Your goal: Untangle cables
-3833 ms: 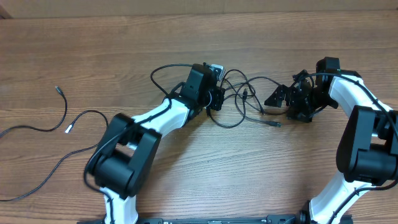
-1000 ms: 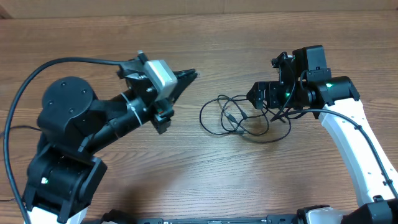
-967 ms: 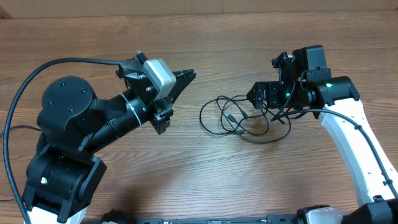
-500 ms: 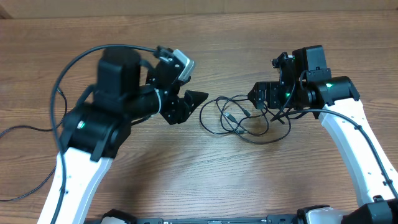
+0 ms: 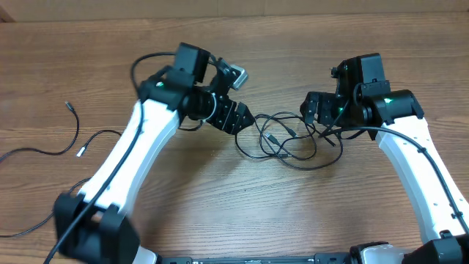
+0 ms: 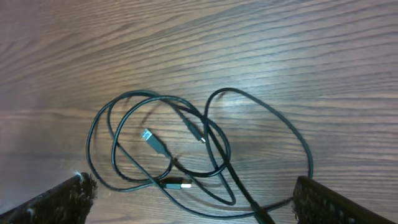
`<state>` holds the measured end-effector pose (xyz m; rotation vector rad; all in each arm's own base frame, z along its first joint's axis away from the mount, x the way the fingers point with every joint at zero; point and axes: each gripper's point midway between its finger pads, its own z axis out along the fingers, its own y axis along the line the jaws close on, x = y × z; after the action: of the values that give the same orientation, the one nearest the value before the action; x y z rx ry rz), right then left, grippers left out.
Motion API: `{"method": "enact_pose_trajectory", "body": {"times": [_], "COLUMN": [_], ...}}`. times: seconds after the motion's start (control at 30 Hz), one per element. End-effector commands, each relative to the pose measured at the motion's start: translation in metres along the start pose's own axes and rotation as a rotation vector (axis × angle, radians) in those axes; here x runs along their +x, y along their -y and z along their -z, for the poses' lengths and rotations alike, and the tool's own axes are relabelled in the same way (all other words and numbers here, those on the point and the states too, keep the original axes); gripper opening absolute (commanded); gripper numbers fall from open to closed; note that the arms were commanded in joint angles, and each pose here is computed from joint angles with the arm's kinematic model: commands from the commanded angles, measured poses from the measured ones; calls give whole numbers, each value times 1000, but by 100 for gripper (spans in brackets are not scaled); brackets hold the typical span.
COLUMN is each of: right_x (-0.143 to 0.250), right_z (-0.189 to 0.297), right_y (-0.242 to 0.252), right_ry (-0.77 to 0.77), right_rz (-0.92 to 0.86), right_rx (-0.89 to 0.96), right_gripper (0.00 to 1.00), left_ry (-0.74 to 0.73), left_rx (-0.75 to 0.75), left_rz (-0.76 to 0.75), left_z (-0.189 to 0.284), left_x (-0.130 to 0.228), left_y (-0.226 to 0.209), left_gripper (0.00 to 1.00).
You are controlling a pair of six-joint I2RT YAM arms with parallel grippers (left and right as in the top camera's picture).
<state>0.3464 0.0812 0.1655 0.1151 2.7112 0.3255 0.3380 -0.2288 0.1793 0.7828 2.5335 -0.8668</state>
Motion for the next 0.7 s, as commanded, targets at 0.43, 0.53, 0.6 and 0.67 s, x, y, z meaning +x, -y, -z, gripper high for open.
{"method": "enact_pose_trajectory", "body": {"times": [0.43,0.53,0.6,0.67], "right_x": [1,2,3,3], "right_z": [-1,-1,-1,-1], "right_y": [13,13,13,14], "right_ry": [-3,-7,-10,-13], "right_rz": [-48,-49,-49,-46], "right_rx": [43,44,45,47], "right_gripper": [100,100,100,100], "left_ry": [-191,-214,-229,-235], "left_rx": [128,123,122,126], "left_rz": [15,61,77,82], "left_z": [-138,-151,-159,-163], "left_x": [30,38,43,45], "left_y": [8,-2,-6,-8], "left_gripper": [84,84,83,83]}}
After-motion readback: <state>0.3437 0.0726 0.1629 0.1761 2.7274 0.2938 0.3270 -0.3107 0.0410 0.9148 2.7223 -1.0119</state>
